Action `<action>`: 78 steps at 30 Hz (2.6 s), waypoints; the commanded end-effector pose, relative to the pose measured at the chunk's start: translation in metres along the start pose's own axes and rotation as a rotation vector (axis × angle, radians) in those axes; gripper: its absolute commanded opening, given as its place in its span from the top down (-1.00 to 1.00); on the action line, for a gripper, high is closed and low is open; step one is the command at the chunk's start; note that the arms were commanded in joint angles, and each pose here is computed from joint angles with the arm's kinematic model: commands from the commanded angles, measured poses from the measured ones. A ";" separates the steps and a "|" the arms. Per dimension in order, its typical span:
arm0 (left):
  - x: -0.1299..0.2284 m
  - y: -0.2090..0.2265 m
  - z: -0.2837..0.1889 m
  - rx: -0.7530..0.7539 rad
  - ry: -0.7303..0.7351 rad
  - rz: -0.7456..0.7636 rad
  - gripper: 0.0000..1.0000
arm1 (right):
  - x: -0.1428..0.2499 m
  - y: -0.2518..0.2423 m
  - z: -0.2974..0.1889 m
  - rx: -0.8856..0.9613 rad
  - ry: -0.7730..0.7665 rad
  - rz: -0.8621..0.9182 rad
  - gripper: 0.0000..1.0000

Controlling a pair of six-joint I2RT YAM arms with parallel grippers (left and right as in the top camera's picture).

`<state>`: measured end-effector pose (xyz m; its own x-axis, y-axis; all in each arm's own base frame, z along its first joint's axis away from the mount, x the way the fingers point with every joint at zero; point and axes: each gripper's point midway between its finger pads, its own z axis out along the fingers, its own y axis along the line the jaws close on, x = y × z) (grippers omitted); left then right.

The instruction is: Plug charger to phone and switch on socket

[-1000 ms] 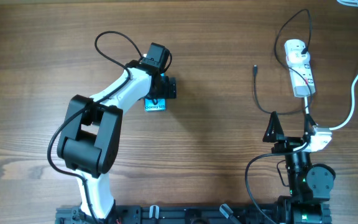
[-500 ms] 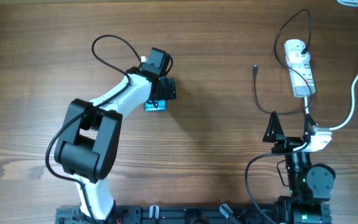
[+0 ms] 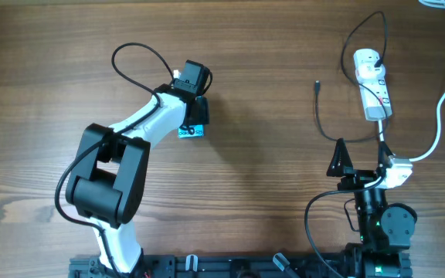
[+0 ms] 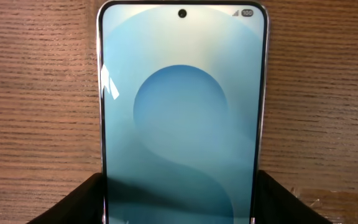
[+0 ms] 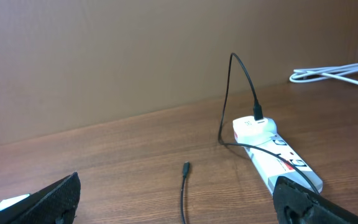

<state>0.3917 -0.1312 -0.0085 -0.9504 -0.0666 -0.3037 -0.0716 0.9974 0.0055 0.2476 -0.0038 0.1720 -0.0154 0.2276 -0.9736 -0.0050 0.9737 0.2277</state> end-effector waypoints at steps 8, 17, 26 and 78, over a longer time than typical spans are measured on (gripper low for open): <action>0.032 -0.003 0.010 0.019 0.180 0.027 -0.05 | -0.002 -0.004 0.000 0.021 -0.012 -0.019 -0.99; 0.014 -0.005 -0.028 0.051 0.109 0.020 -0.05 | -0.002 -0.004 0.000 0.021 -0.012 -0.019 -0.99; -0.006 -0.016 -0.105 0.185 -0.011 0.003 -0.05 | -0.002 -0.004 0.000 0.021 -0.012 -0.019 -0.99; -0.022 -0.086 -0.223 0.949 0.410 -0.710 -0.13 | 0.006 0.186 0.045 -0.469 0.684 0.166 -0.90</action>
<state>0.3400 -0.2320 0.2118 -0.8332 -0.3389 0.4369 -0.5399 0.3283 -0.7751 0.2866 0.1699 0.2056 -0.7253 0.1997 -0.6589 -0.3597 0.7061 0.6100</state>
